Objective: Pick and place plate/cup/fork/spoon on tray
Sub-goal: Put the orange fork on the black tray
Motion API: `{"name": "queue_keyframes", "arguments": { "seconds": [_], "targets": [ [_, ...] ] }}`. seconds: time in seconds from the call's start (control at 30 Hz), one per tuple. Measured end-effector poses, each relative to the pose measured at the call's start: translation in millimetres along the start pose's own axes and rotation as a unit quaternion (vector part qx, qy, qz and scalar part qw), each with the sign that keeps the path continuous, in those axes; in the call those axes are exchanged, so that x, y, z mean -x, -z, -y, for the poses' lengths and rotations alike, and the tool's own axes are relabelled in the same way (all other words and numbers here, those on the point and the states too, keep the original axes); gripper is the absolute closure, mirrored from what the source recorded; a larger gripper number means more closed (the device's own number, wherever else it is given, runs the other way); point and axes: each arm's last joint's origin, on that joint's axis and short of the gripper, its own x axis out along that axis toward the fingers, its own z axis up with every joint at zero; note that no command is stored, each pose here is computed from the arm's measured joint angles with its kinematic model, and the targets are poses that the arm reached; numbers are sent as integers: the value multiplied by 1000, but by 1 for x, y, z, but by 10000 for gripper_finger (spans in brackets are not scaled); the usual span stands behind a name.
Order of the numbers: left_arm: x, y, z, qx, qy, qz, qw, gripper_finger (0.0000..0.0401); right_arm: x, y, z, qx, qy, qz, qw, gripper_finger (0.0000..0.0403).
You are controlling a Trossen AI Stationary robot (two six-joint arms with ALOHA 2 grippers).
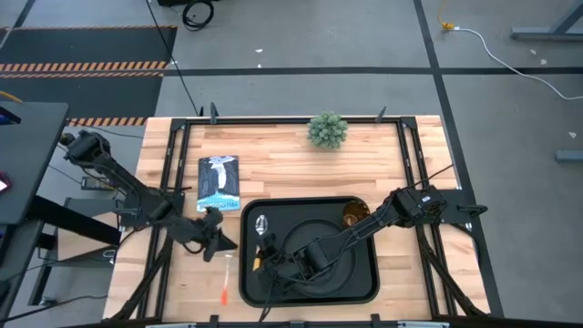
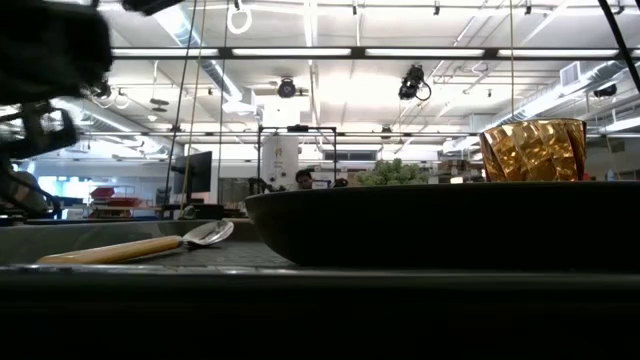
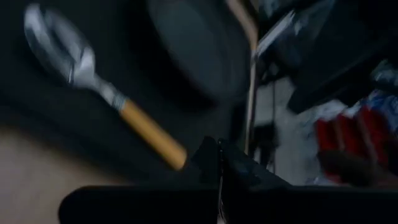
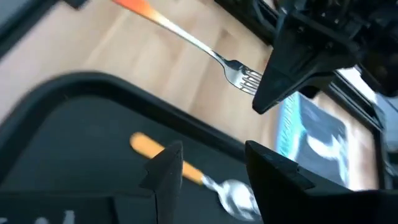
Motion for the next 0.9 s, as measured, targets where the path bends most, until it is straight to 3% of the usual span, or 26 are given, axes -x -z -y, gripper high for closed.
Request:
{"name": "queue_keyframes", "arguments": {
  "seconds": [0.37, 0.57, 0.9],
  "targets": [
    [-12, -39, -10, 5, -22, 119, 993, 399, 36, 7, 20, -39, 32, -56, 997, 230],
    [-33, -45, -17, -9, -29, 105, 994, 398, 41, 5, 17, -38, 55, -54, 996, 230],
    [-91, -70, 4, -93, -86, 29, 992, 398, 46, 1, 10, -28, 62, -37, 997, 229]
  ]
}}
